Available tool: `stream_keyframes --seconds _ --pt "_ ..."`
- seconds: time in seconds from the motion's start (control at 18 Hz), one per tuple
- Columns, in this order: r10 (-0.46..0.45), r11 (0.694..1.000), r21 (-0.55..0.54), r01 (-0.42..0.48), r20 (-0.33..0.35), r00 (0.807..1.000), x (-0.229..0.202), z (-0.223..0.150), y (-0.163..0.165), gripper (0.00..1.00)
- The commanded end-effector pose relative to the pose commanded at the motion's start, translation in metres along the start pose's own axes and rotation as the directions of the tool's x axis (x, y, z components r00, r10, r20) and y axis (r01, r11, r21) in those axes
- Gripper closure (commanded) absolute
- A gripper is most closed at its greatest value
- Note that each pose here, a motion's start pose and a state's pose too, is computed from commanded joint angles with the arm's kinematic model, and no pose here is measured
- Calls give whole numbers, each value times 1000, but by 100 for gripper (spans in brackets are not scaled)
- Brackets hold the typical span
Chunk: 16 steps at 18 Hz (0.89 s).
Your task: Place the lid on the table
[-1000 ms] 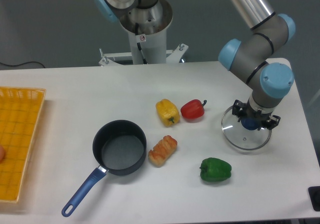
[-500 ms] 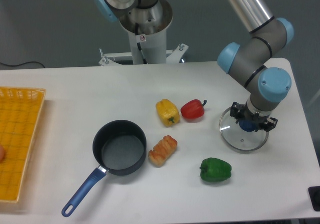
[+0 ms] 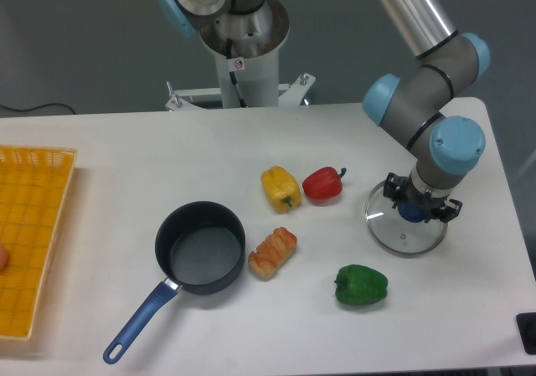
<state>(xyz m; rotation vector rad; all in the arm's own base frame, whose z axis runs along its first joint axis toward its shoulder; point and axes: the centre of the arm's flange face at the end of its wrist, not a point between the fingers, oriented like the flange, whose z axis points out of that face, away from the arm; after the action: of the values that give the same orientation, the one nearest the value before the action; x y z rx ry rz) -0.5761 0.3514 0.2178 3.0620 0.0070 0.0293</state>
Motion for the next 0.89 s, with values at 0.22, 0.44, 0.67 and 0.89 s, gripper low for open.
stream_keyframes --seconds 0.22,0.44,0.67,0.89 --pt "8 1000 -4 -8 -6 1000 3 6 -6 40" --pt "10 1000 -6 -10 -5 1000 3 6 -6 39" --pt "10 1000 -6 -10 -7 1000 3 7 -7 36" --pt "11 1000 -7 -11 -8 1000 3 8 -7 31"
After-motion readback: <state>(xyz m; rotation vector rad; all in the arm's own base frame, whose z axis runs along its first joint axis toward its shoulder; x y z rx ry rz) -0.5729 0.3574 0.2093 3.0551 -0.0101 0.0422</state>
